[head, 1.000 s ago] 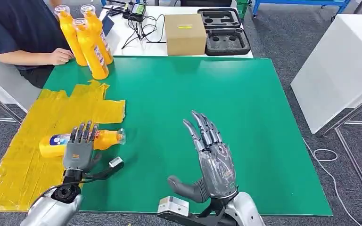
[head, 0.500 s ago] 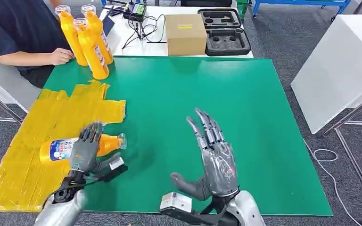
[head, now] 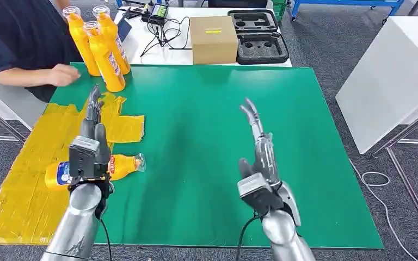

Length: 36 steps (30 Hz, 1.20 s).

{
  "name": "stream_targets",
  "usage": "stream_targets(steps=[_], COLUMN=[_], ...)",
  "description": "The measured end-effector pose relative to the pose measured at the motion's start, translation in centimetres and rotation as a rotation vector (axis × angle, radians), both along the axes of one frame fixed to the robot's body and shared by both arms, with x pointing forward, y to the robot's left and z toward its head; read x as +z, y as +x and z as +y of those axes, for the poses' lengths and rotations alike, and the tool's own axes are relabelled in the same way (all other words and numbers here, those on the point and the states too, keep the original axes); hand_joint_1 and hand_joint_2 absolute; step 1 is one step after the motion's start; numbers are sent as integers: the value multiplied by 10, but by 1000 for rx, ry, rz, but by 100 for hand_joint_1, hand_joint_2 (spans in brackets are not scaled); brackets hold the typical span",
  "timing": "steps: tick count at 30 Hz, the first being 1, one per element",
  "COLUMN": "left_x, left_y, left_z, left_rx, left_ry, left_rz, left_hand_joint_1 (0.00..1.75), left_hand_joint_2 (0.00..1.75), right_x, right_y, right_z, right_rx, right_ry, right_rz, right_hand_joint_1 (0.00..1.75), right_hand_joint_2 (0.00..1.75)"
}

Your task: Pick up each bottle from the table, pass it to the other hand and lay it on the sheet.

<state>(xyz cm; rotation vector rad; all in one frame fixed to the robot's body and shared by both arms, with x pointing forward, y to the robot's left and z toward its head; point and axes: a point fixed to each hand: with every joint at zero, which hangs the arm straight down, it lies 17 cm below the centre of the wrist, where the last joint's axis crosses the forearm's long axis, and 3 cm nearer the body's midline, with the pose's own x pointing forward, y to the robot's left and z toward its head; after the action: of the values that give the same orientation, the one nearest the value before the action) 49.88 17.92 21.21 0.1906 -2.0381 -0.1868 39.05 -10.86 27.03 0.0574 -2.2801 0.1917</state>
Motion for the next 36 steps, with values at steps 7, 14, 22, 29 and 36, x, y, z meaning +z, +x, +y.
stream_targets(steps=[7, 14, 22, 29, 36], left_x=[9, 16, 18, 17, 15], left_y=[-1, -6, -13, -16, -19], left_z=[-5, -19, -36, -44, -49], left_rx=[-55, -75, -132, -175, -193], left_ry=[-77, -108, -153, -168, -168], left_rz=[-11, -14, -14, -9, -4], left_hand_joint_1=[0, 0, 0, 0, 0], left_hand_joint_2=[0, 0, 0, 0, 0], right_x=[-4, -10, -11, -11, -15], right_y=[18, 23, 21, 18, 16], right_z=[-10, -15, -19, -21, -18], right_rx=[-31, -87, -110, -129, -115], right_ry=[62, 36, 18, 7, -2], right_rz=[1, 21, 9, -11, -9], right_hand_joint_1=[0, 0, 0, 0, 0], right_hand_joint_2=[0, 0, 0, 0, 0])
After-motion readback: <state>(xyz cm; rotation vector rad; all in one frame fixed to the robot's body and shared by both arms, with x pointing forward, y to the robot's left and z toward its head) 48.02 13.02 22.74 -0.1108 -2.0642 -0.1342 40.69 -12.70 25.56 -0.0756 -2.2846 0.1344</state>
